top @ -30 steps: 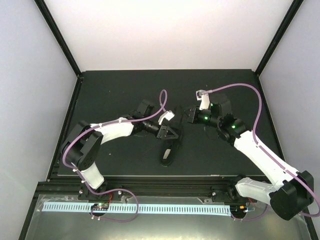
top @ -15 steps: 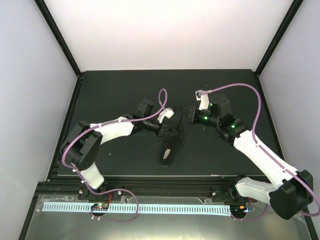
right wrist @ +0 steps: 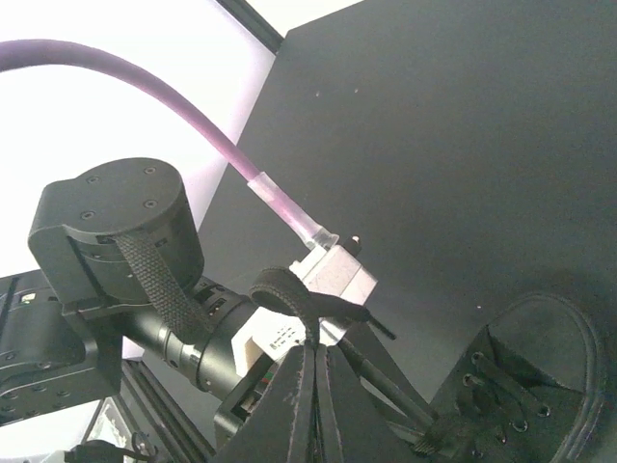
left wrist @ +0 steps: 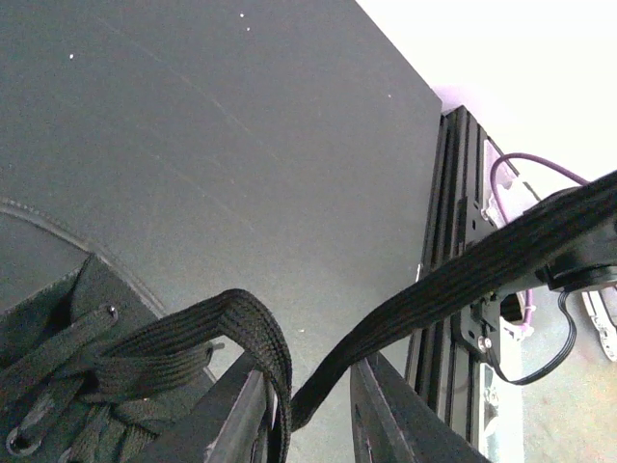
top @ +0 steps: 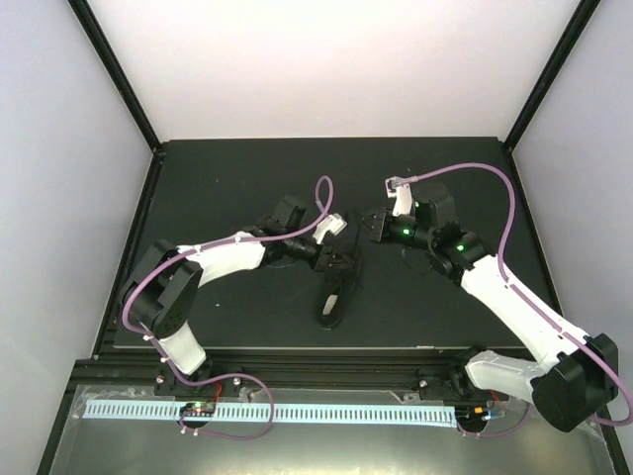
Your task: Tie the shoes
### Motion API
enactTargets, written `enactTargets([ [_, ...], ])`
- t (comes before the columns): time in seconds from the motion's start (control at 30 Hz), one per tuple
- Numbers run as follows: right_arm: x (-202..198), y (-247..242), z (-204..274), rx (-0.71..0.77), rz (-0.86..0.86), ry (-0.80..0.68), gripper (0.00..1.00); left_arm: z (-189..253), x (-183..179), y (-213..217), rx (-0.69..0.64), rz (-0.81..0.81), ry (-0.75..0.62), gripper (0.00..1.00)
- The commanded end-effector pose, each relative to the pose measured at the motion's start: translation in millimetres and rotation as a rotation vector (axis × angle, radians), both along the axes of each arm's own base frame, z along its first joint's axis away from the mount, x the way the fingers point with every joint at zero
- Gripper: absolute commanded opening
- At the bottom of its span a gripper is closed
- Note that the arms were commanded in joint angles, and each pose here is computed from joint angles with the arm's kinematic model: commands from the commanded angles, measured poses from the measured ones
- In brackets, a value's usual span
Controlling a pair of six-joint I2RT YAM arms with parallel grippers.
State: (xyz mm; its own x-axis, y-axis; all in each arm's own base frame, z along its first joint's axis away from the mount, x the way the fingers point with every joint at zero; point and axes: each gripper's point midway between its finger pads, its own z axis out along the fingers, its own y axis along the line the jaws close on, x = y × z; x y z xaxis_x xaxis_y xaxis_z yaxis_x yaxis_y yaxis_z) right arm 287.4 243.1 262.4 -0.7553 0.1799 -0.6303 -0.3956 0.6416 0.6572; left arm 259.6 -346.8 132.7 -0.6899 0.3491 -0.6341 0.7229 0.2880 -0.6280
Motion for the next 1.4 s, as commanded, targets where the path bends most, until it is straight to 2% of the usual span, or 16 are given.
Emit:
enactTargets([
  [0.0, 2, 7, 14, 0.031, 0.015, -0.017, 0.01, 19, 5, -13, -0.046, -0.039, -0.055, 0.23],
  [0.23, 7, 5, 6, 0.014, -0.007, 0.003, 0.02, 22, 0, -17, -0.058, -0.062, -0.058, 0.25],
  [0.3, 8, 4, 4, 0.012, -0.014, 0.004, 0.02, 21, -1, -17, -0.056, -0.062, -0.059, 0.19],
  [0.4, 10, 4, -1, -0.001, -0.02, 0.008, 0.02, 22, -2, -15, -0.058, -0.059, -0.065, 0.04],
  [0.53, 15, 7, -19, -0.039, -0.005, 0.026, 0.03, 29, -5, -12, -0.071, -0.049, -0.084, 0.02],
  [0.63, 19, 13, -44, -0.099, 0.036, 0.062, 0.13, 31, -9, -7, -0.072, -0.038, -0.082, 0.01],
  [0.73, 23, 19, -71, -0.156, 0.09, 0.09, 0.44, 31, -12, -3, -0.073, -0.022, -0.06, 0.02],
  [0.83, 24, 19, -86, -0.172, 0.118, 0.076, 0.66, 32, -14, 1, -0.073, 0.006, -0.051, 0.02],
  [0.9, 23, 14, -87, -0.128, 0.12, 0.05, 0.77, 31, -13, 5, -0.068, 0.03, -0.039, 0.02],
  [0.97, 20, 10, -87, -0.105, 0.13, 0.026, 0.8, 31, -11, 9, -0.073, 0.048, -0.026, 0.02],
  [1.1, 5, 8, -91, -0.087, 0.174, -0.043, 0.8, 31, -10, 12, -0.08, 0.066, 0.016, 0.02],
  [1.17, -12, 12, -84, -0.023, 0.242, -0.119, 0.8, 30, -11, 12, -0.082, 0.063, 0.046, 0.01],
  [1.27, -35, 12, -68, 0.039, 0.314, -0.249, 0.88, 31, -13, 13, -0.082, 0.054, 0.083, 0.01],
  [1.37, -40, 10, -65, 0.026, 0.335, -0.3, 0.94, 34, -16, 13, -0.087, 0.036, 0.101, 0.02],
])
